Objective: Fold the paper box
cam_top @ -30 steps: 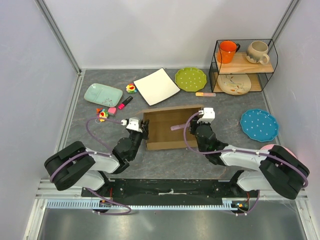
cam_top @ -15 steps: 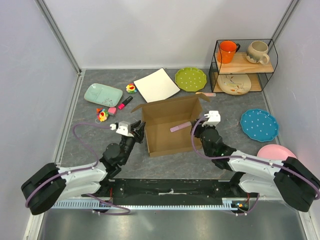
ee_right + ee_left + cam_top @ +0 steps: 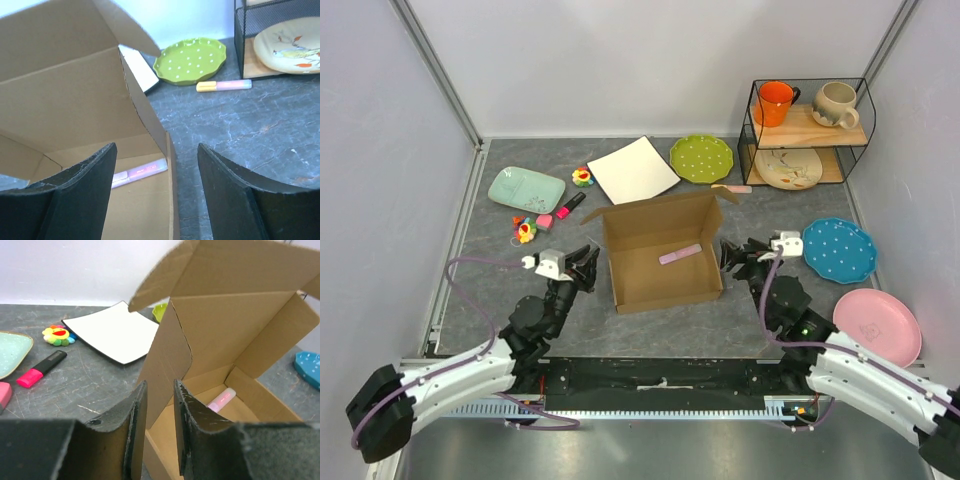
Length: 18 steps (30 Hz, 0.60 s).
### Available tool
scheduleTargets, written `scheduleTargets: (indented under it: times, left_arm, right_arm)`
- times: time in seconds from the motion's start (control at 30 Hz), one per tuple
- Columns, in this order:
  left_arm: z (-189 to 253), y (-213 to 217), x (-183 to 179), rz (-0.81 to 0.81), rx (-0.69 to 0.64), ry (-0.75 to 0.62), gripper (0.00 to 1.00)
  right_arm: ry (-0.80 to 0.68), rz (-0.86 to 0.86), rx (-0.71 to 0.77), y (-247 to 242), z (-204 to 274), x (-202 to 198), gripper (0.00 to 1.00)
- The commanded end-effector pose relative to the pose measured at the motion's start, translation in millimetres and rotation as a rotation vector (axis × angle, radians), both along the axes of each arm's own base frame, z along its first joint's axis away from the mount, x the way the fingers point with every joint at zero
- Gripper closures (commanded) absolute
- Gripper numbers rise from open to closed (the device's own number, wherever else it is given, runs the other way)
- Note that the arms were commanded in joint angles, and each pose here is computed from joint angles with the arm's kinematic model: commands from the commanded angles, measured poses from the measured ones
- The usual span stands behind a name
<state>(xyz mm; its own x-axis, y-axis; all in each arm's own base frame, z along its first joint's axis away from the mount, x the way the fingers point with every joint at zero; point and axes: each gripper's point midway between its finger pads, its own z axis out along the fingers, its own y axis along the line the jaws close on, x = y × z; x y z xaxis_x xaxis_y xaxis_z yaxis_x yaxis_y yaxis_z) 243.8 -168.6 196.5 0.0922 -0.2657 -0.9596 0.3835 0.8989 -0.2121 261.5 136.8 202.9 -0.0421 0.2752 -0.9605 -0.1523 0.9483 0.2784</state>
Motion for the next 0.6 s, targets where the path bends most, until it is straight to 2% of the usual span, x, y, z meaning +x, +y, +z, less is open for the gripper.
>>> scheduleTargets:
  times: [0.0, 0.1, 0.23, 0.3, 0.37, 0.47, 0.53, 0.57]
  left_arm:
    - [2.1, 17.1, -5.5, 0.047, -0.042, 0.020, 0.66]
    - [9.0, 26.1, -9.9, 0.062, -0.070, 0.011, 0.66]
    - [23.4, 38.6, -12.7, 0.100, -0.098, 0.010, 0.66]
    - [21.0, 51.7, -12.1, 0.161, -0.124, 0.041, 0.66]
    - [31.9, 73.7, -12.0, 0.261, -0.236, 0.053, 0.66]
    - [35.1, 96.1, -8.9, 0.400, -0.290, 0.092, 0.66]
    - [45.2, 101.0, -5.0, 0.450, -0.314, 0.101, 0.65]
    - [38.8, 101.0, 0.3, 0.492, -0.290, 0.130, 0.65]
  right_arm:
    - [-0.025, -0.051, 0.012, -19.5, 18.0, -8.2, 0.26]
    - [-0.057, -0.129, 0.080, -37.6, 38.4, -11.3, 0.26]
    - [-0.022, -0.258, 0.124, -55.1, 51.4, -8.4, 0.28]
    - [-0.031, -0.290, 0.148, -58.7, 66.6, -6.8, 0.30]
    - [-0.026, -0.323, 0.155, -60.1, 71.1, -2.9, 0.32]
    - [-0.018, -0.357, 0.181, -57.6, 92.2, 8.1, 0.34]
    - [0.016, -0.397, 0.170, -63.3, 86.7, 21.9, 0.34]
    - [0.017, -0.375, 0.224, -60.0, 93.4, 27.6, 0.34]
